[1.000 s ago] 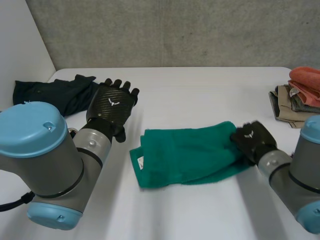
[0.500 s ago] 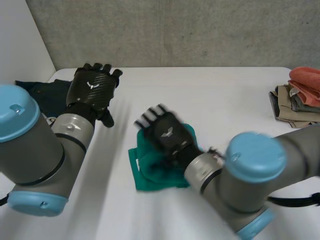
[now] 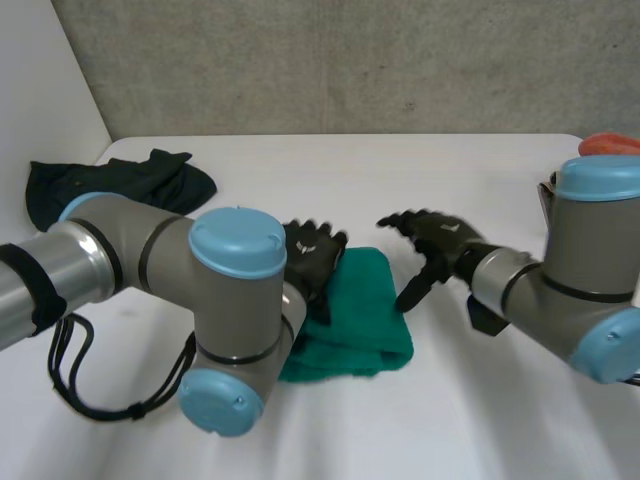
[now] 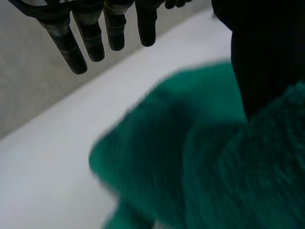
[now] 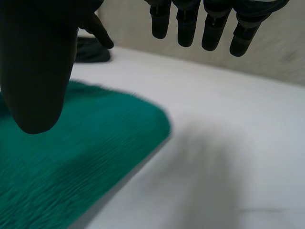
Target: Fold the laundry.
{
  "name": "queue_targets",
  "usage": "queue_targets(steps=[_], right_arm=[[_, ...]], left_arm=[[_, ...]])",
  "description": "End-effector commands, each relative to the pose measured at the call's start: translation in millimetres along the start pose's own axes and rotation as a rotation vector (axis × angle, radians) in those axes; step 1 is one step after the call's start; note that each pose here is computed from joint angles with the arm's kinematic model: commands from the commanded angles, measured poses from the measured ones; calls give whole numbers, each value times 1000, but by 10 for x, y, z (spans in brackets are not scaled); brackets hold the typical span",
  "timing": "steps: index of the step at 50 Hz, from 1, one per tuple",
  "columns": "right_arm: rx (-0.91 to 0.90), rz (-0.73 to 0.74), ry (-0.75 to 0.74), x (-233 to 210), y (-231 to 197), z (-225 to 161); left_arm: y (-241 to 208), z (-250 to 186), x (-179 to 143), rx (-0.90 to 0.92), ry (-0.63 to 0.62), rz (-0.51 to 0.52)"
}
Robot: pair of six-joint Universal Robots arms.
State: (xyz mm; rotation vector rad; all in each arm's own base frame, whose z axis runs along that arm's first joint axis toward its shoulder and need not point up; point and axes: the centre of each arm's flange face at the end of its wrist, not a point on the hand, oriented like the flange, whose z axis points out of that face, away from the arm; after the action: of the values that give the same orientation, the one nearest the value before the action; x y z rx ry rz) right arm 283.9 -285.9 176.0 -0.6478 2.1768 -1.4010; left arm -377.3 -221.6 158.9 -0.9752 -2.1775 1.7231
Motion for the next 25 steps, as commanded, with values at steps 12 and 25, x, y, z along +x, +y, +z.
queue_targets(steps=[12,25], right_arm=[[-146,-213,-65,-394,520,266],[18,-372,42,-400,42,-62]], left_arm=[[421,-291,-82,-218,-118,142],[-416,-478,-239,37,-100,95]])
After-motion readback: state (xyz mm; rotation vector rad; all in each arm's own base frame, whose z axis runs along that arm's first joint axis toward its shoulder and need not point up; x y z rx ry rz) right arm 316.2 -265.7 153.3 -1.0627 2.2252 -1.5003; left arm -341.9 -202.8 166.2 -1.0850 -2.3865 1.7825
